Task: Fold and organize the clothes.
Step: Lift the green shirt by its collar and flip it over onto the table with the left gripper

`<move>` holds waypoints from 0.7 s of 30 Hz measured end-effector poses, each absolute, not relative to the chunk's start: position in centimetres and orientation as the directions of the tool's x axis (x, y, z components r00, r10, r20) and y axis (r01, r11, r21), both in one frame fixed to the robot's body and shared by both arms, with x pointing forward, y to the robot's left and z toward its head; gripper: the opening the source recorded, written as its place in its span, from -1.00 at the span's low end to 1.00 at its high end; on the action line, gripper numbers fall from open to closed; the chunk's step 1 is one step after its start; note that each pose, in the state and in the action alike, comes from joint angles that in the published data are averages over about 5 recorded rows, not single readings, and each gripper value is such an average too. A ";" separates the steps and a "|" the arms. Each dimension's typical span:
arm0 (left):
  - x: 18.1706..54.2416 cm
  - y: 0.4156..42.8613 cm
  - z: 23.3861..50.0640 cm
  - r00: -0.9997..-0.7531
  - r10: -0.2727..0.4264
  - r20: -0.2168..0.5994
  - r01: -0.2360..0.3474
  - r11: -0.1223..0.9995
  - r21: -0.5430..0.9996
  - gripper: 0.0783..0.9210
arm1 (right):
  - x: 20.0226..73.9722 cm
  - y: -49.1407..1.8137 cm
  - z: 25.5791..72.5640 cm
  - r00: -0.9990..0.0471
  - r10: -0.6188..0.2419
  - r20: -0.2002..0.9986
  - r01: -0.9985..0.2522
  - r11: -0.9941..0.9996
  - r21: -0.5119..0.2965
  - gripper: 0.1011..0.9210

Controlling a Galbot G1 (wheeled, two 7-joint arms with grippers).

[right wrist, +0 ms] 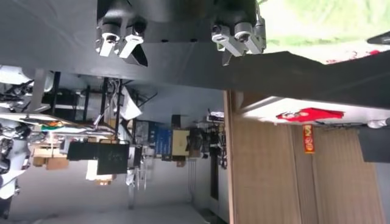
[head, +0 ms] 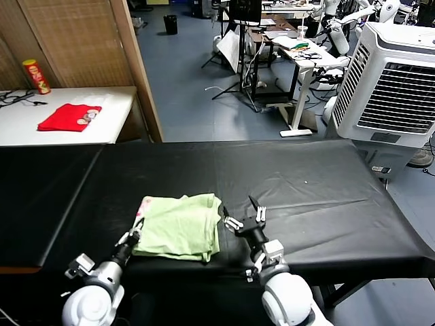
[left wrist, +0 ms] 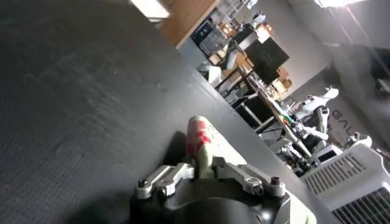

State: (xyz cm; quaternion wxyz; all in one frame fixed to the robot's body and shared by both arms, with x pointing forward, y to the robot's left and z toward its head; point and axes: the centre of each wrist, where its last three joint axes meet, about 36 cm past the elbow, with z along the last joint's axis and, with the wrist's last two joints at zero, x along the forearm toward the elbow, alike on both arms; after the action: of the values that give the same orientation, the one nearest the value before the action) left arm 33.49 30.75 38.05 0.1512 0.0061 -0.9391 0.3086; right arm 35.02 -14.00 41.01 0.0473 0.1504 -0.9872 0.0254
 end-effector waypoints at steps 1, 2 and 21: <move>33.6 30.9 38.2 -0.957 0.072 0.280 -0.095 0.835 -0.542 -0.82 | 34.9 -14.0 40.9 -0.951 -0.293 0.101 -0.298 0.954 -0.039 0.70; 33.7 31.1 38.3 -0.961 0.059 0.271 -0.088 0.862 -0.499 -0.82 | 34.8 -14.0 40.9 -0.951 -0.293 0.101 -0.298 0.953 -0.043 0.70; 33.9 42.9 44.0 -0.990 -0.144 -0.001 -0.114 0.778 0.618 -0.83 | 34.6 -13.1 40.4 -0.954 -0.287 0.083 -0.291 0.956 -0.040 0.70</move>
State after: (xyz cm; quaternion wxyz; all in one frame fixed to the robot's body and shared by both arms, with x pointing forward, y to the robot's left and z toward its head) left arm 33.87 42.92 44.00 0.0234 0.0684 -0.9426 -0.3261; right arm 34.63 -13.05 40.35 0.0379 0.1463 -0.9882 0.0258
